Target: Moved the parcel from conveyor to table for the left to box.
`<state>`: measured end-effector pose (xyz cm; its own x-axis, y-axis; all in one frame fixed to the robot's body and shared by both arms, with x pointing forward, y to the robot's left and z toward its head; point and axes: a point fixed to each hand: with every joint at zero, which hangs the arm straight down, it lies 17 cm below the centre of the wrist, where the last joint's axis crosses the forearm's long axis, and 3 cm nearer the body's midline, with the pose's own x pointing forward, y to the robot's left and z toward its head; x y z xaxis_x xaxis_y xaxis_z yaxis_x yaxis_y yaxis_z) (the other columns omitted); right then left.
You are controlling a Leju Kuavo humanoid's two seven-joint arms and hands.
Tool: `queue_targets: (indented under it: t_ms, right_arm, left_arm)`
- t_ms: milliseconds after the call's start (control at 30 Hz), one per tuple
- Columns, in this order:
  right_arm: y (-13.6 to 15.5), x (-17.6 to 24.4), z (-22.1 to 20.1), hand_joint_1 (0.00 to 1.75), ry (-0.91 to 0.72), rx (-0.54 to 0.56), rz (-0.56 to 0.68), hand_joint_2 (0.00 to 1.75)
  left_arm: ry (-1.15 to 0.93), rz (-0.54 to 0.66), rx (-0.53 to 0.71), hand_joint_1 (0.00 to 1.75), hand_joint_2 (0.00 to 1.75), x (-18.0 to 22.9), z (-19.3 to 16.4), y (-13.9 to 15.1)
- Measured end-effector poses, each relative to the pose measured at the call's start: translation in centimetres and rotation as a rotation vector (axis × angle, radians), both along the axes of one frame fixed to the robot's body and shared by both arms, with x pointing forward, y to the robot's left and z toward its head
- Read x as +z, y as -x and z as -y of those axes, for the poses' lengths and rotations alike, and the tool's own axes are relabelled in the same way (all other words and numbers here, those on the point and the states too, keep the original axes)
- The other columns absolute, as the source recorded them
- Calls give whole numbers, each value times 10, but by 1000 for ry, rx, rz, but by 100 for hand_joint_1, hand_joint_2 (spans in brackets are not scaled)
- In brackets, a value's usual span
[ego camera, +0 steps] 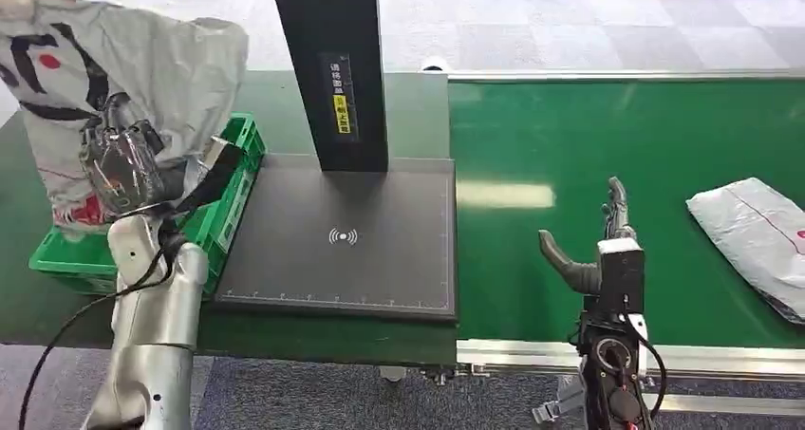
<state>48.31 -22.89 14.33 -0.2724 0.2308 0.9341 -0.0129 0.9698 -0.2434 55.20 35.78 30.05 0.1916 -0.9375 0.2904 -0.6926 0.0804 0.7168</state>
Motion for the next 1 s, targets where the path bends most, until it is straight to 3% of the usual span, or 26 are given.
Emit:
queue_targets:
  t_ms: [100, 300, 433, 467, 500, 533, 633, 667, 833, 1000]
  right_arm:
    - [1, -3, -1, 0, 18, 8, -10, 175]
    - [4, -10, -5, 0, 30, 26, -32, 175]
    - [6, -14, -6, 0, 33, 31, -41, 175]
    - [6, -15, -6, 0, 33, 31, -42, 175]
    - [6, -15, -6, 0, 34, 32, -43, 175]
    - [7, -16, -6, 0, 35, 34, -44, 175]
    - [9, -16, -7, 0, 38, 44, -46, 175]
    - [11, -16, -8, 0, 40, 48, -45, 175]
    - [12, -16, -11, 0, 41, 61, -49, 175]
    - [12, -15, -12, 0, 40, 64, -51, 175]
  left_arm:
    - [51, -220, 81, 175, 175, -61, -25, -27]
    - [58, -514, 119, 175, 175, -126, -52, -42]
    - [54, -610, 119, 175, 175, -150, -58, -41]
    - [53, -623, 118, 157, 175, -153, -58, -42]
    - [46, -642, 116, 91, 175, -156, -58, -42]
    - [41, -653, 115, 0, 175, -158, -58, -43]
    - [25, -620, 115, 0, 175, -152, -57, -43]
    - [17, -563, 117, 0, 0, -142, -56, -42]
    - [-55, -269, 8, 0, 0, -78, -41, -36]
    - [-72, -138, -3, 0, 0, -37, -41, -23]
